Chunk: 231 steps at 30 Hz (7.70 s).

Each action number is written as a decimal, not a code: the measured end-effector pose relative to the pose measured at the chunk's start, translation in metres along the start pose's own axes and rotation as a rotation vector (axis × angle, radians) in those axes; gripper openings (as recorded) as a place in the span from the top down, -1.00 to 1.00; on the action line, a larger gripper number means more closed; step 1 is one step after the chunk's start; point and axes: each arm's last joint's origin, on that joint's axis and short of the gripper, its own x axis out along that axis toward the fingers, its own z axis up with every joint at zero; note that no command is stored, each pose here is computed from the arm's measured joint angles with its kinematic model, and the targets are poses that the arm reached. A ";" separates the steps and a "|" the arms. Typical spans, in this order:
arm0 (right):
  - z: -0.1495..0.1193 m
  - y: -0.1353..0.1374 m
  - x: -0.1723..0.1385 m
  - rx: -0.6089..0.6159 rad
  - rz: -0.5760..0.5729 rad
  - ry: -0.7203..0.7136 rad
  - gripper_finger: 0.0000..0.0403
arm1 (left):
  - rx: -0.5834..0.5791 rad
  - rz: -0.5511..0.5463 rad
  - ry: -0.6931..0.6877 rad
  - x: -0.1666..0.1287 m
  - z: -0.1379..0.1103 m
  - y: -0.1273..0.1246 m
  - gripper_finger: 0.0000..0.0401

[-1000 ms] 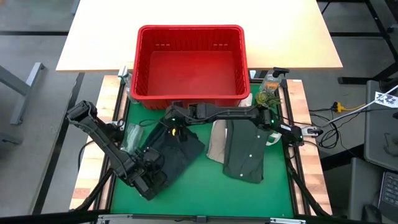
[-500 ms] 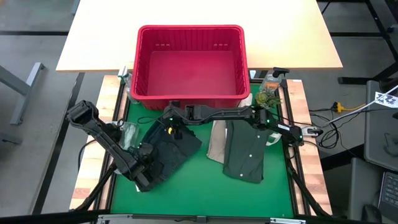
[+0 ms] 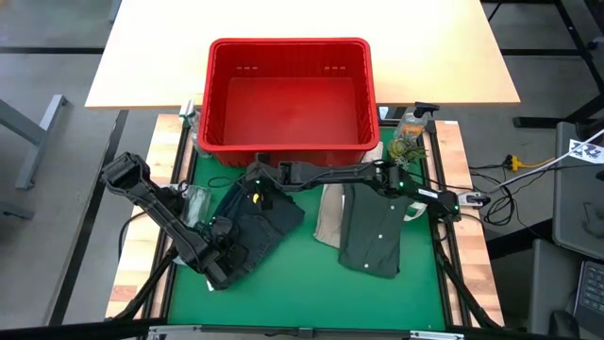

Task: Fold laundry
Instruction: Fold the dark blue pants, then stack the folded blue pants on top of the folded green polo shirt

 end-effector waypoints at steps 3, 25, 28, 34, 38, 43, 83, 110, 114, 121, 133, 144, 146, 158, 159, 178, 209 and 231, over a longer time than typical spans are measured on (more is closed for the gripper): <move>0.000 -0.001 0.000 -0.006 -0.025 0.010 0.36 | 0.019 0.000 0.001 0.000 0.000 0.000 0.79; 0.024 -0.015 -0.071 -0.026 0.025 0.008 0.04 | 0.025 -0.042 0.015 -0.040 0.018 -0.022 0.50; 0.027 -0.015 -0.086 -0.034 0.044 0.014 0.04 | 0.018 -0.051 0.000 -0.042 0.020 -0.023 0.51; 0.028 -0.019 -0.123 -0.027 0.092 0.060 0.04 | 0.029 -0.031 -0.019 -0.033 0.024 -0.023 0.51; 0.025 -0.021 -0.149 -0.032 0.188 0.100 0.04 | -0.011 -0.085 -0.007 -0.018 0.024 -0.026 0.51; 0.019 -0.023 -0.178 0.013 0.332 0.144 0.04 | -0.019 -0.229 0.013 0.002 0.019 -0.033 0.51; 0.000 -0.012 -0.265 0.078 0.457 0.386 0.04 | 0.151 -0.833 0.090 -0.034 0.055 -0.054 0.51; -0.127 0.059 -0.304 0.581 0.510 0.124 0.04 | 0.197 -0.672 0.135 -0.042 0.067 -0.019 0.51; -0.132 0.070 -0.294 0.584 0.519 0.151 0.04 | 0.189 -0.624 0.135 -0.037 0.073 -0.016 0.51; -0.133 0.074 -0.287 0.578 0.515 0.180 0.04 | 0.166 -0.580 0.089 -0.033 0.080 -0.014 0.51; -0.133 0.072 -0.286 0.580 0.450 0.164 0.04 | 0.169 -0.486 0.097 -0.027 0.083 -0.007 0.51; -0.133 0.072 -0.286 0.580 0.450 0.164 0.04 | 0.180 -0.466 0.024 -0.026 0.087 -0.006 0.51; -0.133 0.072 -0.286 0.580 0.450 0.164 0.04 | 0.181 -0.466 0.026 -0.026 0.087 -0.006 0.50; -0.133 0.072 -0.286 0.622 0.448 0.174 0.04 | 0.184 -0.390 0.058 -0.022 0.085 0.001 -0.05; -0.133 0.072 -0.286 0.652 0.445 0.181 0.04 | 0.172 -0.370 0.066 -0.022 0.085 0.003 -0.10; -0.116 0.131 -0.213 0.886 0.617 0.298 0.04 | 0.029 -0.181 0.123 0.009 0.070 -0.007 -0.23; -0.125 0.175 -0.127 1.211 0.577 0.308 0.04 | 0.066 -0.154 0.150 0.033 0.059 -0.024 -0.23; -0.122 0.178 -0.115 1.202 0.537 0.181 0.10 | -0.002 -0.245 0.161 0.053 0.048 -0.017 -0.05</move>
